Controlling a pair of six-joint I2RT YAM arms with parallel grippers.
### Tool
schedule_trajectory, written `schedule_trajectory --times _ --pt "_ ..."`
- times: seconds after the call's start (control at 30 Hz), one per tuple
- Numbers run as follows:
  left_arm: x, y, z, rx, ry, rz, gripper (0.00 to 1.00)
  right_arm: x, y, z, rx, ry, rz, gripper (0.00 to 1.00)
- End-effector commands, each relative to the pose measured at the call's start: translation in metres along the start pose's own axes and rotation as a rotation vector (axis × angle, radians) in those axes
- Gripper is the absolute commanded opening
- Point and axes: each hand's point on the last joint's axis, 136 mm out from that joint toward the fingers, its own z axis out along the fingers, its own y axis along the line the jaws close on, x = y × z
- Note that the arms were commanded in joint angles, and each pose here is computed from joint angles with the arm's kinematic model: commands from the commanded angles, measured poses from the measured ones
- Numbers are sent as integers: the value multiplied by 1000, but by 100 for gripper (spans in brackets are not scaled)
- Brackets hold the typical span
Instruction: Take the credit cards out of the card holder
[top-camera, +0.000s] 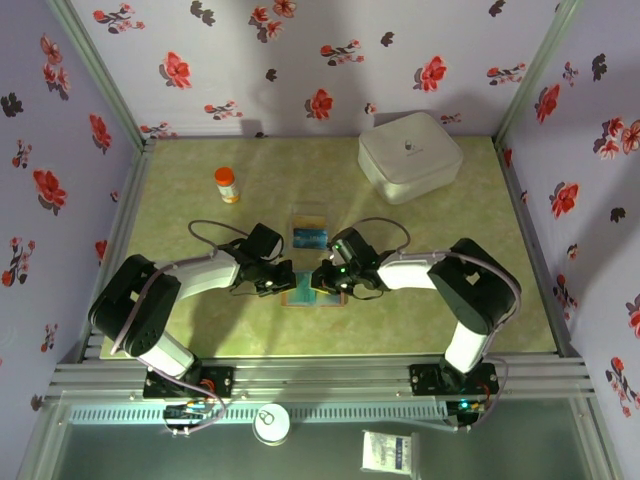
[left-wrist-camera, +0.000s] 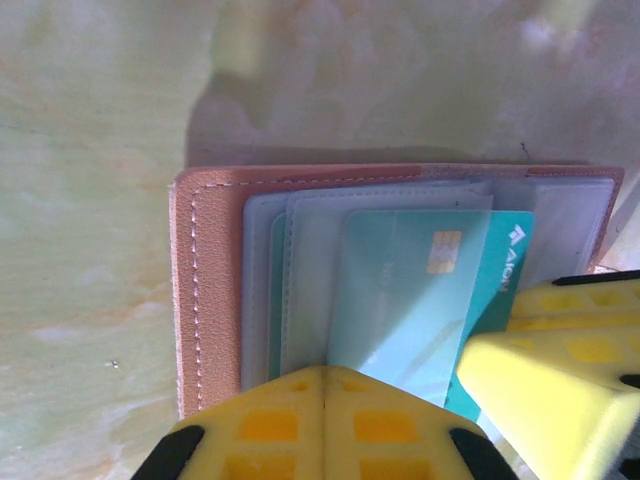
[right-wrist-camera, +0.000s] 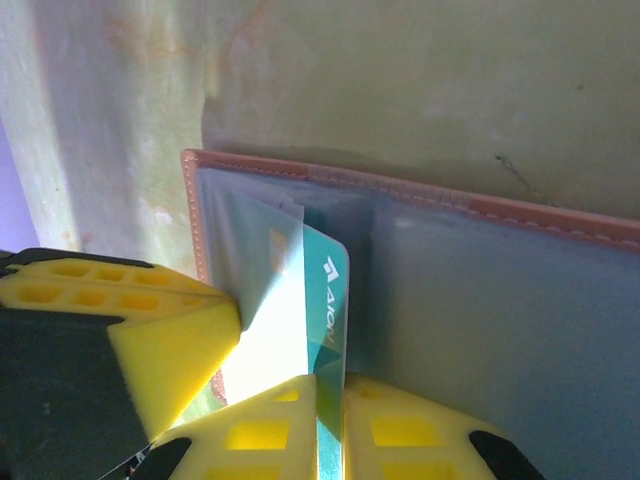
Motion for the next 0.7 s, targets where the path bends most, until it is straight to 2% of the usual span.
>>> schedule_trajectory --times 0.0,0.43,0.67 --pt "10 15 5 -67 41 -7 0 -1 -5 -8 16 -20 13 11" --pt "11 15 5 -68 42 -5 0 4 -18 -25 80 -26 2 11" --pt "9 12 3 -61 34 -1 0 3 -10 -45 106 -43 -42 9"
